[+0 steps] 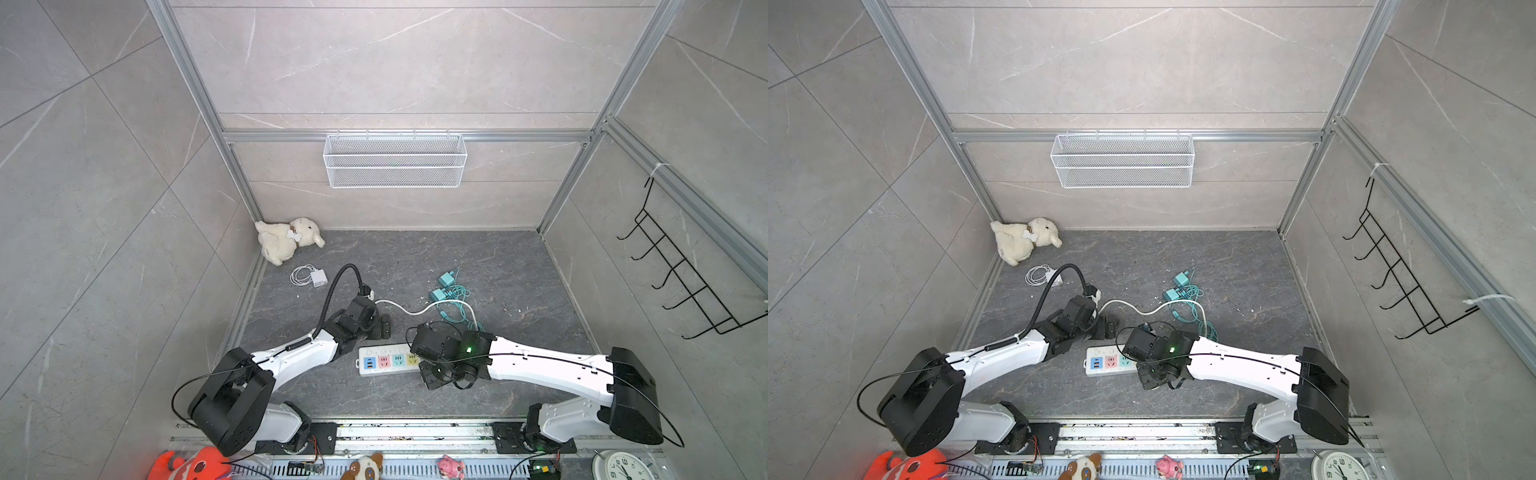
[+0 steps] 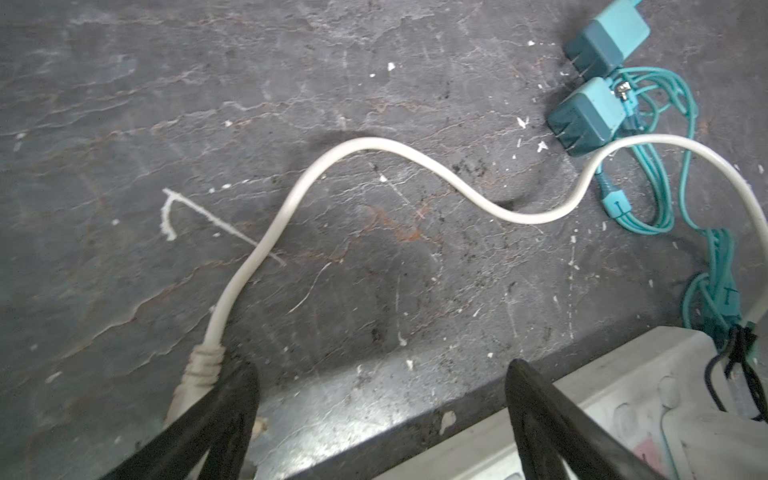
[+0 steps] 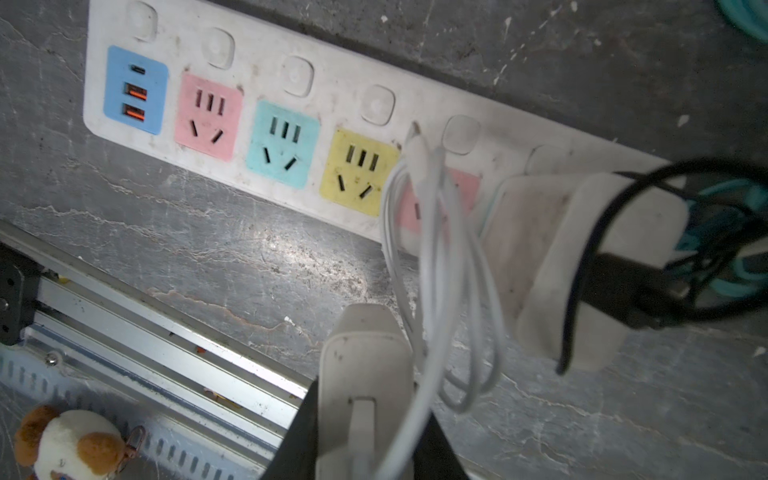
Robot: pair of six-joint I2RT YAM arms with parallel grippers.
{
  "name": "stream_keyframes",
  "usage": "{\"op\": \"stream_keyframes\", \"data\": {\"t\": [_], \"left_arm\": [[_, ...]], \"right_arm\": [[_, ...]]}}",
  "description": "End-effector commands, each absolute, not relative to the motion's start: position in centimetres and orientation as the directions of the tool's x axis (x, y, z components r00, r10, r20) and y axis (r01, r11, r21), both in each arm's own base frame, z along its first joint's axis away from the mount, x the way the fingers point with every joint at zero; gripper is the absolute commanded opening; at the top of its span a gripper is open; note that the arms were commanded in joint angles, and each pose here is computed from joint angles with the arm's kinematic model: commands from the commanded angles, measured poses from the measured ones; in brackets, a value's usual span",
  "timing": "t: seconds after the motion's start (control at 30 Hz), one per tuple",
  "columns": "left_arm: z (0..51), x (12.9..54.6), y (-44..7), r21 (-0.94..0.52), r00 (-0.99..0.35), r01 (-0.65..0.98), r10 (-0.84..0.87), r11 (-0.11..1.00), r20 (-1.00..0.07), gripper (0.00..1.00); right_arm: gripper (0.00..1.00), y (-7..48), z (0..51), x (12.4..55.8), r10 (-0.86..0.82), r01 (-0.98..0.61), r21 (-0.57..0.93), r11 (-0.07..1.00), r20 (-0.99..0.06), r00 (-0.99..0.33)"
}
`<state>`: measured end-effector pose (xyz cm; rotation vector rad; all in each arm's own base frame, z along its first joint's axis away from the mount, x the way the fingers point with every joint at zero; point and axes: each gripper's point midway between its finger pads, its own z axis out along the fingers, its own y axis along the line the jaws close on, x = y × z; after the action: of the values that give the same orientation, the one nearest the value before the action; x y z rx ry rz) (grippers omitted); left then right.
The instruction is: Insert the plug
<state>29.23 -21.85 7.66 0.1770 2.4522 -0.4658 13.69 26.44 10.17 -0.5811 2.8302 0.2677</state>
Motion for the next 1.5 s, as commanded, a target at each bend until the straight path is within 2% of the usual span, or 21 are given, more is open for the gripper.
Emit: {"op": "stream_keyframes", "data": {"t": [0.0,0.7,0.97,1.27,1.47], "left_arm": [[8.3,29.7,-23.3,-0.302,-0.782,0.302,0.053,0.904,-0.622,0.94],[3.8,25.7,-24.2,-0.358,-0.854,0.308,0.091,0.881,-0.512,0.88],[2.1,24.2,-25.3,-0.394,-0.876,0.314,0.104,0.864,-0.472,0.86],[1.8,25.1,-29.0,-0.454,-0.877,0.355,0.123,0.817,-0.464,0.84],[2.4,25.3,-31.6,-0.492,-0.87,0.374,0.113,0.786,-0.48,0.83]], "right_arm": [[0.1,25.6,9.9,13.9,-0.332,-0.373,0.106,0.922,-0.28,-0.901],[0.09,22.7,6.1,17.4,-0.274,-0.282,0.002,0.959,-0.237,-0.932],[0.09,22.3,6.2,23.0,-0.259,-0.266,-0.013,0.964,-0.269,-0.928],[0.08,23.0,5.7,29.9,-0.248,-0.262,0.01,0.965,-0.283,-0.926],[0.08,23.0,5.8,31.7,-0.228,-0.249,0.037,0.968,-0.294,-0.928]]}}
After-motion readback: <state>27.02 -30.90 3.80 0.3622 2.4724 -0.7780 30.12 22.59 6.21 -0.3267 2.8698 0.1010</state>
